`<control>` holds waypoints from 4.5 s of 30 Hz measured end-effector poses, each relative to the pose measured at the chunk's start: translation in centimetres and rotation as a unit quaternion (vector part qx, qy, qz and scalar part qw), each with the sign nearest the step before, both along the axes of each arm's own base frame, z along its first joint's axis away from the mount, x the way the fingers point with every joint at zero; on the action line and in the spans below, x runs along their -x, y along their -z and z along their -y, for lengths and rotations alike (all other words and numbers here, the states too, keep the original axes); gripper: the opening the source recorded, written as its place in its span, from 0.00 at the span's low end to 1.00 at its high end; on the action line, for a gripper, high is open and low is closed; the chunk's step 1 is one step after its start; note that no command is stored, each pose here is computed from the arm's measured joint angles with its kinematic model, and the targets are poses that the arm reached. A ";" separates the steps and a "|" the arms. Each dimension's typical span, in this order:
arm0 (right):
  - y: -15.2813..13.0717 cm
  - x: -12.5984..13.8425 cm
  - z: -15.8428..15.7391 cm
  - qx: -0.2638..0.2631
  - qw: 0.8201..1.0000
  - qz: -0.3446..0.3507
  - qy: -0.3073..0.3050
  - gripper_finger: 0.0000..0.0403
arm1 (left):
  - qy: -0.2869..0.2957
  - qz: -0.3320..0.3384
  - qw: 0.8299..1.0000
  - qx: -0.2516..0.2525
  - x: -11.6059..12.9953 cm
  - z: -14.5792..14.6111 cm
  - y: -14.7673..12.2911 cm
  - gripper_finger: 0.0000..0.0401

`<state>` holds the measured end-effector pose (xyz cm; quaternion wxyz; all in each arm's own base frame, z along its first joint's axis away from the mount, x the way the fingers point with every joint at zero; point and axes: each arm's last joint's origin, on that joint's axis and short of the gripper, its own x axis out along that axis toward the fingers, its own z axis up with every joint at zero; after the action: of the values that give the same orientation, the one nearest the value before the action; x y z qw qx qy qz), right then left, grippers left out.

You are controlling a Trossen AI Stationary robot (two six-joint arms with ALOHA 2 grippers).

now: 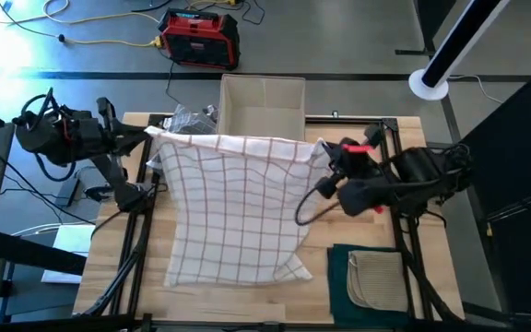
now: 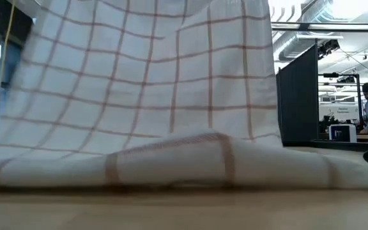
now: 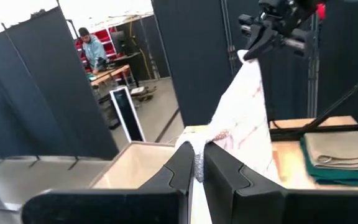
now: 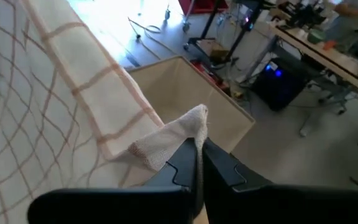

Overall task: Fold towel
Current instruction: Fold the white patterned towel

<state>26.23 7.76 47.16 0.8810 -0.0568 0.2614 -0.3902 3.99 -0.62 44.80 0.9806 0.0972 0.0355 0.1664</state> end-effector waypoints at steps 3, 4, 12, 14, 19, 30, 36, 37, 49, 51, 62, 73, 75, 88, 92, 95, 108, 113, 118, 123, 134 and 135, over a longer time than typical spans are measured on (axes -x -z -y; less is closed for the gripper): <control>-0.1 -0.3 0.4 -0.015 1.000 0.011 0.004 0.00 | 0.024 0.010 0.999 0.036 0.1 -0.1 0.5 0.03; -0.2 -0.4 0.2 -0.019 1.000 0.019 0.000 0.00 | 0.036 0.012 0.998 0.046 0.1 0.1 0.6 0.03; -4.6 -1.2 -3.4 0.021 0.981 0.129 -0.143 0.00 | 0.186 0.143 0.972 0.007 -0.9 2.1 -3.7 0.03; -6.5 -0.9 -4.5 0.031 0.963 0.173 -0.204 0.00 | 0.234 0.213 0.948 -0.016 -0.7 2.3 -5.0 0.03; -9.8 0.6 -7.4 0.031 0.897 0.278 -0.342 0.00 | 0.326 0.325 0.887 -0.032 0.0 2.6 -6.7 0.03; -12.3 4.4 -12.4 0.018 0.722 0.395 -0.568 0.00 | 0.428 0.375 0.822 -0.034 -1.9 6.2 -8.4 0.03; -13.4 6.7 -13.8 0.098 0.728 0.422 -0.531 0.00 | 0.438 0.350 0.823 -0.092 -2.3 7.9 -11.4 0.03; -13.5 7.1 -13.9 0.112 0.736 0.421 -0.518 0.00 | 0.432 0.344 0.828 -0.101 -2.3 8.1 -11.9 0.03; -13.1 8.1 -11.9 0.128 0.947 0.232 -0.181 0.00 | 0.235 0.169 0.944 -0.156 -2.6 7.2 -14.1 0.03; -12.5 7.4 -11.3 0.130 0.959 0.203 -0.147 0.00 | 0.173 0.105 0.967 -0.154 -2.7 6.8 -13.4 0.03; -6.0 5.0 -5.4 0.005 0.978 0.178 -0.112 0.00 | 0.141 -0.034 0.987 -0.076 -2.7 5.1 -8.4 0.03; 2.1 1.2 -1.0 -0.037 0.999 -0.006 -0.014 0.00 | 0.015 -0.076 0.997 0.001 -0.9 1.5 -0.9 0.03; 3.9 0.1 -0.3 -0.060 0.997 -0.042 -0.005 0.00 | 0.012 -0.073 0.997 0.020 -0.6 1.0 0.5 0.03; 8.3 -1.6 2.8 -0.088 0.988 -0.113 0.051 0.00 | 0.001 -0.063 0.994 0.089 1.1 -1.3 7.8 0.03; 8.3 -1.9 3.6 -0.081 0.988 -0.120 0.050 0.00 | 0.014 -0.066 0.992 0.105 1.7 -2.0 9.2 0.03; 8.2 -2.1 3.5 -0.105 0.987 -0.117 0.030 0.00 | 0.041 -0.069 0.985 0.155 1.9 -2.1 10.0 0.03; 11.7 -3.6 -1.1 -0.312 0.912 -0.202 -0.172 0.00 | 0.189 -0.235 0.886 0.352 -1.6 4.5 16.0 0.03; 16.4 -3.9 -3.2 -0.368 0.879 -0.223 -0.207 0.00 | 0.211 -0.239 0.864 0.391 -2.9 6.5 17.8 0.03; 20.2 -4.0 -4.6 -0.397 0.861 -0.212 -0.238 0.00 | 0.235 -0.282 0.824 0.432 -3.2 7.6 18.9 0.03; 22.4 -3.8 -5.7 -0.436 0.831 -0.206 -0.277 0.00 | 0.240 -0.339 0.780 0.468 -3.4 8.4 20.1 0.03; 22.8 -3.1 -9.0 -0.469 0.785 -0.180 -0.362 0.00 | 0.260 -0.370 0.735 0.505 -4.0 9.8 20.8 0.03; 22.8 -3.1 -9.3 -0.467 0.783 -0.178 -0.371 0.00 | 0.262 -0.376 0.731 0.505 -4.0 9.9 20.9 0.03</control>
<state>29.30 17.05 24.39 0.8145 0.2006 0.5222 0.1536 8.00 -10.52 23.90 0.7964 -0.3524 0.4536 -0.1893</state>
